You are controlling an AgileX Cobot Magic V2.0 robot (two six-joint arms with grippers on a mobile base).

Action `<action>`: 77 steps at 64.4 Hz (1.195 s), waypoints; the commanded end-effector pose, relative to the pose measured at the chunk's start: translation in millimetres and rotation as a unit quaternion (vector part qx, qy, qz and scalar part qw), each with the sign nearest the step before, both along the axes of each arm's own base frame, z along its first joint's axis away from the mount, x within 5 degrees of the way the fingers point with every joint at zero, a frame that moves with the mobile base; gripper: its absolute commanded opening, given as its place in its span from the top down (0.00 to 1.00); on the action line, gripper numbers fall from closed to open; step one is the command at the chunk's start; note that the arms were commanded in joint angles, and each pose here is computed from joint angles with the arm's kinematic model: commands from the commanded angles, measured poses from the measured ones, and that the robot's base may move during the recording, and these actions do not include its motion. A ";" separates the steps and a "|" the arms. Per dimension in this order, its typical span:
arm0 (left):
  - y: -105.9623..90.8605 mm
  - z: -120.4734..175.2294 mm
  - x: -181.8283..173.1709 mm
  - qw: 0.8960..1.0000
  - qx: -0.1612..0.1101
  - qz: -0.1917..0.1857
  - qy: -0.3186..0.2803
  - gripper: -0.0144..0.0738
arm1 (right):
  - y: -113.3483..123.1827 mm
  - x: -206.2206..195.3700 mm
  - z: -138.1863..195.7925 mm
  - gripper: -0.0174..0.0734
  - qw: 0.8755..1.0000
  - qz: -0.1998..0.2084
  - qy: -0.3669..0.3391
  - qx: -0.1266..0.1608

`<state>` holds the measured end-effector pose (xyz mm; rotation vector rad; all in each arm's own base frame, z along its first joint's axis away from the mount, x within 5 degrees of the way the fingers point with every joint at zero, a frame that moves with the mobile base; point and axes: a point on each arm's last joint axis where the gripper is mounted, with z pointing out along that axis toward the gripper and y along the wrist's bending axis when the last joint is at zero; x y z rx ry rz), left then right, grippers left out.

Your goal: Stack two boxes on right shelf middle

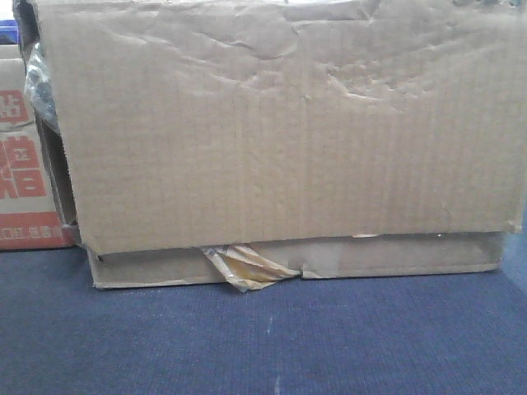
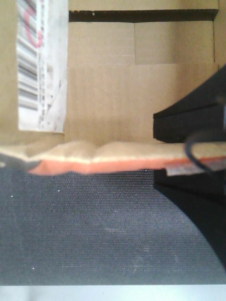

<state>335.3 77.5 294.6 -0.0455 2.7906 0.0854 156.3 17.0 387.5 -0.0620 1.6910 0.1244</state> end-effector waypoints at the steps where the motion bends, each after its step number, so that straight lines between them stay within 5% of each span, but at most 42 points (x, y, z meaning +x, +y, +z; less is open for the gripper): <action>1: 0.7 4.1 -1.6 1.000 0.001 0.004 -0.002 0.96 | -0.2 0.4 4.0 0.18 1.000 -0.001 -0.012 -0.002; 12: 8.9 29.7 -7.7 0.999 -0.004 0.041 -0.013 0.96 | -0.2 0.0 3.2 0.18 1.000 -0.001 -0.007 -0.003; 23: 9.6 94.0 -22.0 0.994 0.012 0.052 -0.100 0.96 | 0.0 -0.3 0.6 0.18 1.000 0.001 0.007 -0.004; 38: -15.3 195.1 -59.4 0.961 0.005 0.050 -0.271 0.96 | 0.1 -0.4 0.0 0.18 1.000 0.001 0.010 -0.005; 49: -61.4 242.8 -78.7 0.934 -0.042 -0.010 -0.354 0.96 | 0.1 -0.4 0.0 0.18 1.000 0.001 0.010 -0.005; 60: -120.0 251.8 -71.6 0.915 -0.108 -0.073 -0.382 0.96 | 0.1 -0.4 0.0 0.18 1.000 0.001 0.010 -0.005; 67: -160.2 234.3 -52.9 0.923 -0.145 -0.084 -0.346 0.96 | 0.1 -0.4 0.0 0.18 1.000 0.001 0.010 -0.005; 77: -203.3 200.6 -23.4 0.940 -0.143 -0.094 -0.296 0.96 | 0.1 -0.4 0.0 0.18 1.000 0.001 0.010 -0.005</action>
